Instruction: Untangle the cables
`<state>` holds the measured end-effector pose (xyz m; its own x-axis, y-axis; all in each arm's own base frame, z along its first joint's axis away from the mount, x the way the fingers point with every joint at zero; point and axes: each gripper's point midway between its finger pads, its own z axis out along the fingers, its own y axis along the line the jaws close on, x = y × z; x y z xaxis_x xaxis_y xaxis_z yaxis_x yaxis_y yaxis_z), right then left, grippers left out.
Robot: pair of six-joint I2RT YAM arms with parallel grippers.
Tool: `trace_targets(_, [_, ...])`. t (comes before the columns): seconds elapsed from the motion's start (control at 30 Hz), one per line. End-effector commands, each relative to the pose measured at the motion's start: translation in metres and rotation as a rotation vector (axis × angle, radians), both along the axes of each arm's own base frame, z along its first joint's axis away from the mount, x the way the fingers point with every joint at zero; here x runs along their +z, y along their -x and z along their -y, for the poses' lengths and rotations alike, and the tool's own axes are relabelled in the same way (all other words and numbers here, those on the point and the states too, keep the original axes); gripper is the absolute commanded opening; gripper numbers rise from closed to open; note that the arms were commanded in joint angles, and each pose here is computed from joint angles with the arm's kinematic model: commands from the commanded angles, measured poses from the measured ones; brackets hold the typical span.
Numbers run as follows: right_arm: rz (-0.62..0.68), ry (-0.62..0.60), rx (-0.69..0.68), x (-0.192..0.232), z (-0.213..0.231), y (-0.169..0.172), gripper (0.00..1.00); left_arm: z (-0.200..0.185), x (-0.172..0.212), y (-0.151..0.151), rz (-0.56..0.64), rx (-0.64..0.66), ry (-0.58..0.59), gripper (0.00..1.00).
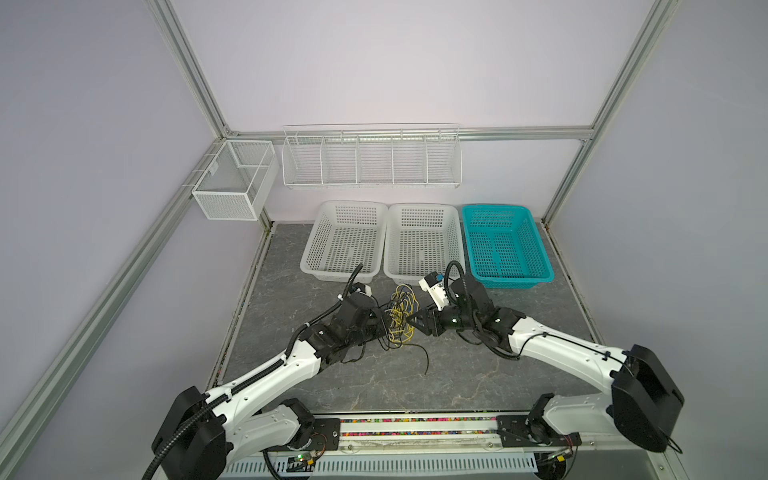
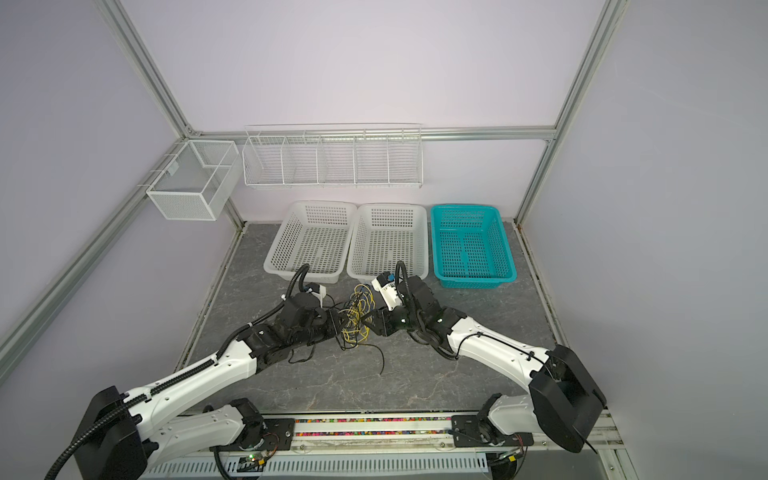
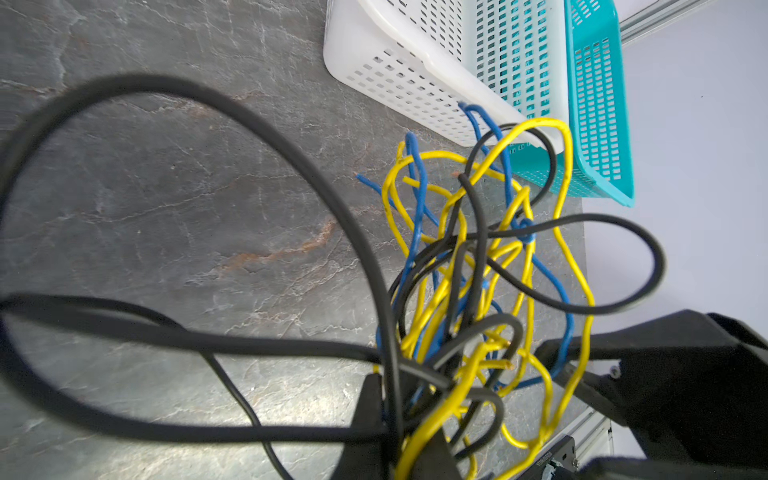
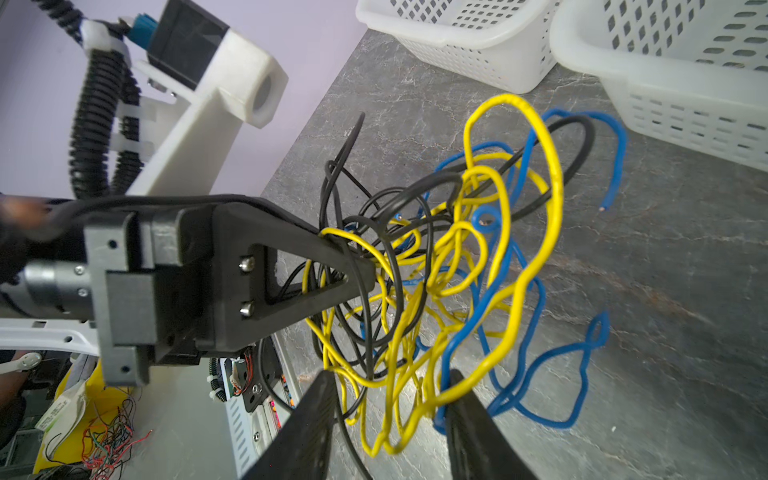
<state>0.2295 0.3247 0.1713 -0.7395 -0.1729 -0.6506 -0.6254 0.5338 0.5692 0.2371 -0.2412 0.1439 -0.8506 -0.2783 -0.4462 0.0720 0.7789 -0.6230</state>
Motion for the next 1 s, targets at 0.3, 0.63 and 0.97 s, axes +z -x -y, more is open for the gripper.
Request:
trace_targets(0.3, [0.052, -0.045, -0.130, 0.017, 0.032, -0.021, 0.45, -0.009, 0.000, -0.005, 0.015, 0.027, -0.071, 0.00])
trace_targets(0.63, [-0.016, -0.126, 0.118, 0.011, -0.020, 0.017, 0.40, 0.007, 0.000, -0.004, 0.004, -0.017, 0.000, 0.01])
trace_targets(0.97, [-0.096, -0.030, 0.088, -0.026, -0.034, 0.010, 0.30, 0.017, 0.002, 0.000, -0.009, -0.059, 0.040, 0.05])
